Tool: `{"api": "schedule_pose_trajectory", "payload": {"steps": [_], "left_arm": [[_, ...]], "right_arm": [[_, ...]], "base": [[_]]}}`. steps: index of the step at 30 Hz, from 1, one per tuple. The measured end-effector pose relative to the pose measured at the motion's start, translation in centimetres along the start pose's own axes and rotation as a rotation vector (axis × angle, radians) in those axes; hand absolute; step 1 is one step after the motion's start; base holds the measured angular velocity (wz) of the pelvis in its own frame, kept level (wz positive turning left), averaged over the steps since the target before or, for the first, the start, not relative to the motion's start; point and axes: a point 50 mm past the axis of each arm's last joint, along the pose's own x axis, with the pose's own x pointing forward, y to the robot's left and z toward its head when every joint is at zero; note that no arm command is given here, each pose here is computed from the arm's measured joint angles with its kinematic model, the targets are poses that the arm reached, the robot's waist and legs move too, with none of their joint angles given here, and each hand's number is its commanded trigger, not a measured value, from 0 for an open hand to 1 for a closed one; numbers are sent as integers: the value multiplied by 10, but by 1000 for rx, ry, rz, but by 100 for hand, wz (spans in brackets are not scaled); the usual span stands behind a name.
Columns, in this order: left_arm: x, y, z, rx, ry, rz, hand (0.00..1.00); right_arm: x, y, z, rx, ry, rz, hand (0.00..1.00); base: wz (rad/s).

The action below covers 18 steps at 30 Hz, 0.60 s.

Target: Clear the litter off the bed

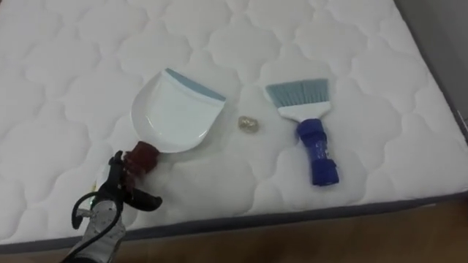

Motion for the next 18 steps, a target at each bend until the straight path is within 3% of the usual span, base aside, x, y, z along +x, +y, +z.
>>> {"api": "schedule_pose_trajectory", "payload": {"steps": [8, 18], "left_arm": [[5, 7, 6, -51, 8, 32, 0], [16, 23, 45, -69, -103, 95, 0]], "right_arm": [[0, 0, -1, 22, 1, -13, 0], [-1, -8, -5, 6, 14, -32, 0]], "base": [[1], [0]]}}
